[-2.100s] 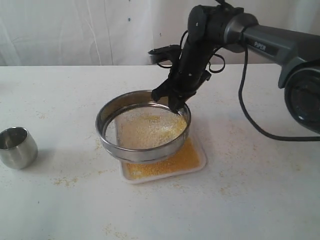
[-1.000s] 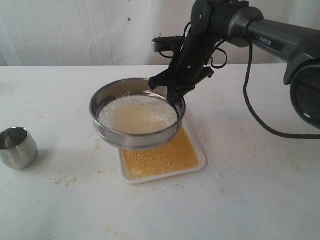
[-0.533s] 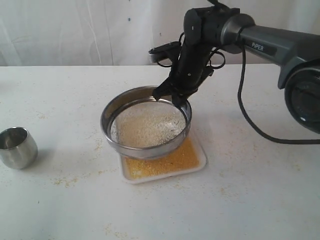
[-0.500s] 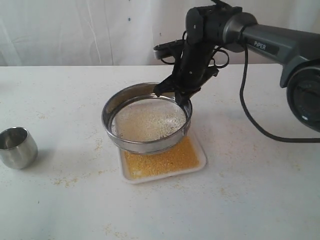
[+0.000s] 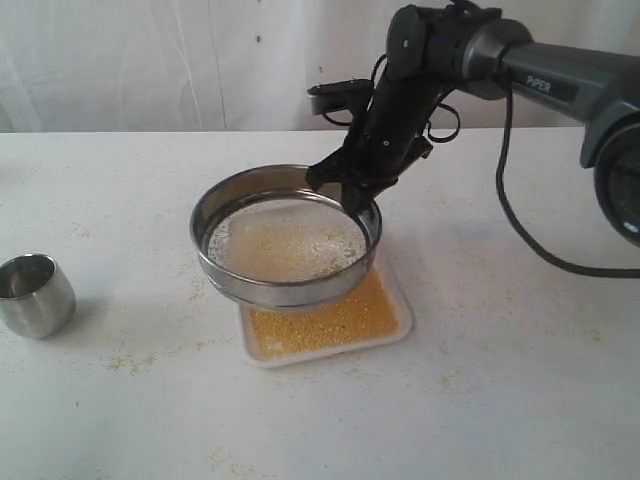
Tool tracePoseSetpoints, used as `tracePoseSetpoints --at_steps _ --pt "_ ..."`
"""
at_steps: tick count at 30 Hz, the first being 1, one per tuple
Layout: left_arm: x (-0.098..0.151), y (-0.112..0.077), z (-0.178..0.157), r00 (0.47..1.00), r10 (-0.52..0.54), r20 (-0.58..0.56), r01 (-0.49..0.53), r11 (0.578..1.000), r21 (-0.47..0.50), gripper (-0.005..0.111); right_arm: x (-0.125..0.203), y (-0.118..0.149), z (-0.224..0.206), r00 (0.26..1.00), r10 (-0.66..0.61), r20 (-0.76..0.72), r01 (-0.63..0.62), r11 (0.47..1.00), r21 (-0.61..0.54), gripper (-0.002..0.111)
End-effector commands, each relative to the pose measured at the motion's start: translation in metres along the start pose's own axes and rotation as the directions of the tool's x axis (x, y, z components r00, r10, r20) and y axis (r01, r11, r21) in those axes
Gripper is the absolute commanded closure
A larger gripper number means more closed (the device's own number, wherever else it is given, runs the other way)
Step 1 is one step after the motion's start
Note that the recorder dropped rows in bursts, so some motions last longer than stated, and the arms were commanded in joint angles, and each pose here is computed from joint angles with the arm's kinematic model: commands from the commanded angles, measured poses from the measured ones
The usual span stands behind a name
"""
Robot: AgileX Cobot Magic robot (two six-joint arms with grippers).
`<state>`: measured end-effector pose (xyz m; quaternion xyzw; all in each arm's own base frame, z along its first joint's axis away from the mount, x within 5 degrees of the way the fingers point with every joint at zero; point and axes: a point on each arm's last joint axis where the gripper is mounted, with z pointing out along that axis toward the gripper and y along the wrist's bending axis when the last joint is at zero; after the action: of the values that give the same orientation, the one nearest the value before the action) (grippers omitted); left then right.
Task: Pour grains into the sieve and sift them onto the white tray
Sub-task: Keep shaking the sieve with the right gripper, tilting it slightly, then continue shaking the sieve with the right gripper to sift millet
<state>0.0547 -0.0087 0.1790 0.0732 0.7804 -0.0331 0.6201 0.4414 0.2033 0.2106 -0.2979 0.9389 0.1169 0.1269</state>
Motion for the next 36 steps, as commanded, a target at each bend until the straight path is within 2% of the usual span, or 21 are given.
tracePoseSetpoints --at_steps 1,3,5,6,8,10,12,13,14,15,18,20,21,23,25,26,28,30,33,34,36 --pt "0.001 0.0 0.0 1.0 -0.006 0.004 0.006 1.0 0.001 0.107 -0.003 -0.003 -0.01 0.991 -0.119 0.06 0.118 0.993 0.017 0.108" --pt "0.001 0.0 0.0 1.0 -0.006 0.004 0.006 1.0 0.001 0.107 -0.009 -0.022 -0.014 0.989 0.003 0.146 -0.021 0.992 0.121 0.108" --pt "0.001 0.0 0.0 1.0 -0.006 0.004 0.006 1.0 0.001 0.107 0.0 -0.028 -0.016 0.992 0.097 0.079 -0.102 0.993 0.061 0.108" --pt "0.001 0.0 0.0 1.0 -0.006 0.004 0.006 1.0 0.001 0.107 0.009 -0.022 -0.016 0.998 0.061 -0.019 -0.062 0.998 -0.024 0.108" --pt "0.001 0.0 0.0 1.0 -0.006 0.004 0.006 1.0 0.001 0.107 0.016 -0.013 -0.009 0.997 -0.068 -0.037 0.062 0.99 -0.129 0.108" --pt "0.001 0.0 0.0 1.0 -0.006 0.004 0.006 1.0 0.001 0.107 0.018 -0.014 -0.005 0.992 -0.122 -0.041 0.117 0.988 -0.105 0.108" --pt "0.001 0.0 0.0 1.0 -0.006 0.004 0.006 1.0 0.001 0.107 0.005 -0.034 -0.001 0.995 -0.035 0.091 0.027 0.996 0.088 0.108" --pt "0.001 0.0 0.0 1.0 -0.006 0.004 0.006 1.0 0.001 0.107 0.004 -0.038 -0.001 0.993 0.036 0.109 -0.048 0.993 0.106 0.108" --pt "0.001 0.0 0.0 1.0 -0.006 0.004 0.006 1.0 0.001 0.107 0.007 -0.039 -0.003 0.991 0.109 0.079 -0.115 0.991 0.072 0.108" --pt "0.001 0.0 0.0 1.0 -0.006 0.004 0.006 1.0 0.001 0.107 0.012 -0.035 -0.003 0.994 0.105 0.02 -0.105 0.994 0.025 0.108" --pt "0.001 0.0 0.0 1.0 -0.006 0.004 0.006 1.0 0.001 0.107 0.021 -0.018 0.0 0.994 -0.091 -0.067 0.082 0.989 -0.124 0.108" --pt "0.001 0.0 0.0 1.0 -0.006 0.004 0.006 1.0 0.001 0.107 0.016 -0.022 0.0 0.989 -0.148 -0.02 0.147 0.987 -0.064 0.108" --pt "0.001 0.0 0.0 1.0 -0.006 0.004 0.006 1.0 0.001 0.107 0.005 -0.029 -0.003 0.99 -0.12 0.075 0.117 0.993 0.032 0.108" --pt "0.001 0.0 0.0 1.0 -0.006 0.004 0.006 1.0 0.001 0.107 -0.004 -0.045 -0.012 0.985 0.06 0.163 -0.084 0.985 0.147 0.108" --pt "0.001 0.0 0.0 1.0 -0.006 0.004 0.006 1.0 0.001 0.107 0.002 -0.041 -0.019 0.992 0.103 0.074 -0.109 0.99 0.09 0.108" --pt "0.001 0.0 0.0 1.0 -0.008 0.004 0.008 1.0 0.001 0.107 0.01 -0.033 -0.02 0.999 0.042 -0.023 -0.042 0.999 0.011 0.108" --pt "0.001 0.0 0.0 1.0 -0.008 0.004 0.008 1.0 0.001 0.107 0.009 -0.022 -0.015 0.994 -0.105 -0.017 0.103 0.992 -0.075 0.108" --pt "0.001 0.0 0.0 1.0 -0.008 0.004 0.008 1.0 0.001 0.107 0.009 -0.02 -0.014 0.991 -0.132 -0.01 0.131 0.989 -0.071 0.108" --pt "0.001 0.0 0.0 1.0 -0.008 0.004 0.008 1.0 0.001 0.107 -0.012 -0.036 -0.017 0.978 0.017 0.206 -0.035 0.996 0.084 0.108" --pt "0.001 0.0 0.0 1.0 -0.008 0.004 0.008 1.0 0.001 0.107 -0.009 -0.037 -0.017 0.978 0.096 0.186 -0.109 0.992 0.062 0.108" --pt "0.001 0.0 0.0 1.0 -0.008 0.004 0.008 1.0 0.001 0.107 0.009 -0.024 -0.018 0.997 0.076 -0.025 -0.077 0.996 -0.055 0.108"
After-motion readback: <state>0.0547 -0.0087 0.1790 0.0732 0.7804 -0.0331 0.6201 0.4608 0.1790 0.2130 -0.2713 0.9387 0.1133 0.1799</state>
